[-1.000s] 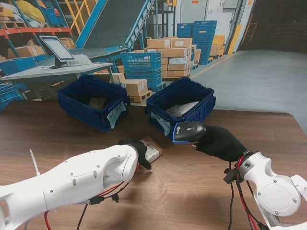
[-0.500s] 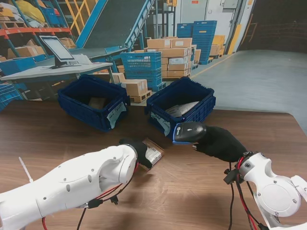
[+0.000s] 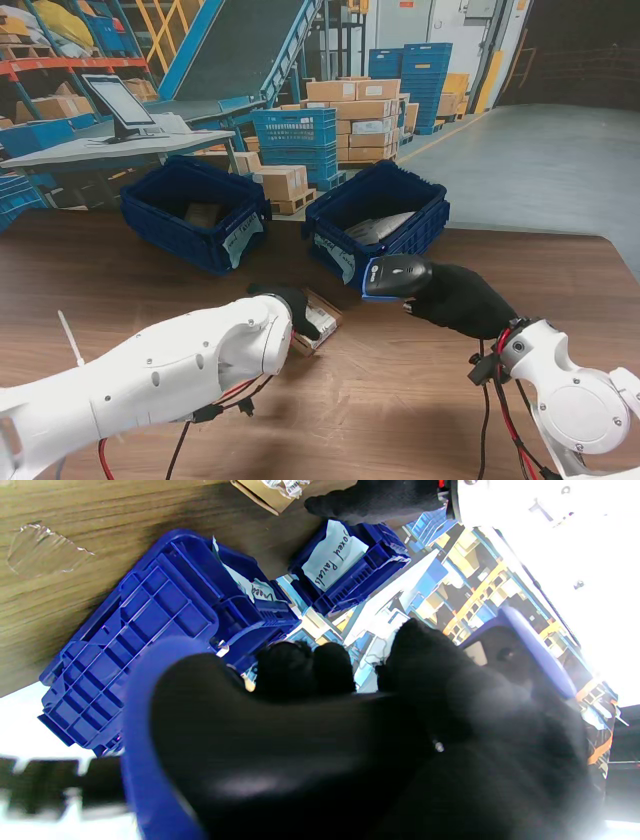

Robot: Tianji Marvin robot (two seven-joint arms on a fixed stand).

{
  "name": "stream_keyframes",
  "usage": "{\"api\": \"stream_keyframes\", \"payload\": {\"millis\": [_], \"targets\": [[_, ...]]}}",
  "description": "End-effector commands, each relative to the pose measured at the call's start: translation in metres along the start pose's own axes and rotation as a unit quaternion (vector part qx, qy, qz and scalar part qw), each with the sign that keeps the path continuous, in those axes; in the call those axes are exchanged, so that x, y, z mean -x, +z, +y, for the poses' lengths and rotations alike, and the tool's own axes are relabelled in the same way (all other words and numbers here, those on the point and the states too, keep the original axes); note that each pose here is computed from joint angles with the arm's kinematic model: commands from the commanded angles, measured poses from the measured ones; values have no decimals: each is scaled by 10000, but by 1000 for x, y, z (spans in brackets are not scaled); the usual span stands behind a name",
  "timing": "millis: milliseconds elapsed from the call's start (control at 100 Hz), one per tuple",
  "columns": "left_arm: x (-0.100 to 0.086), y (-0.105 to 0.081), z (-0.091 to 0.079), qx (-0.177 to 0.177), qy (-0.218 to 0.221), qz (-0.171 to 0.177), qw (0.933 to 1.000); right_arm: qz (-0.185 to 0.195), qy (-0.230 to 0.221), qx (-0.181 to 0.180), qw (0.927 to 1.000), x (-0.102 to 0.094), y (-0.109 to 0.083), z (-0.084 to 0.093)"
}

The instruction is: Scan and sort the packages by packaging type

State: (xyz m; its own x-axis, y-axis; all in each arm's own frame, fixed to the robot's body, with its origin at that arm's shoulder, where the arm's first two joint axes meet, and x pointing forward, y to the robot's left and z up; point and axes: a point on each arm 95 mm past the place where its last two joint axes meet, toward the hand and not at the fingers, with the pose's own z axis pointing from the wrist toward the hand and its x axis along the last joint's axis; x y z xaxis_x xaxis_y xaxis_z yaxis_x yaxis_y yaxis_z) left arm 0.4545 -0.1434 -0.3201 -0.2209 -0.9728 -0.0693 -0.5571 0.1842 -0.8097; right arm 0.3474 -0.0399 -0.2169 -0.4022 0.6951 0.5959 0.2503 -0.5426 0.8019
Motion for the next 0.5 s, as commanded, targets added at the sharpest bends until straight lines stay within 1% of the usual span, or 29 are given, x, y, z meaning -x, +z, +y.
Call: {"api": "stream_keyframes", "payload": {"millis": [0, 180, 490], "targets": [[-3, 2, 2, 220, 14, -40, 9997, 21, 34, -60, 10000, -1, -1, -3], [-1, 11, 8, 506, -97, -99, 9986, 25, 50, -70, 10000, 1, 0, -4], [-1, 21, 20, 914, -38, -89, 9958, -6, 74, -109, 9999, 4, 0, -5]]}}
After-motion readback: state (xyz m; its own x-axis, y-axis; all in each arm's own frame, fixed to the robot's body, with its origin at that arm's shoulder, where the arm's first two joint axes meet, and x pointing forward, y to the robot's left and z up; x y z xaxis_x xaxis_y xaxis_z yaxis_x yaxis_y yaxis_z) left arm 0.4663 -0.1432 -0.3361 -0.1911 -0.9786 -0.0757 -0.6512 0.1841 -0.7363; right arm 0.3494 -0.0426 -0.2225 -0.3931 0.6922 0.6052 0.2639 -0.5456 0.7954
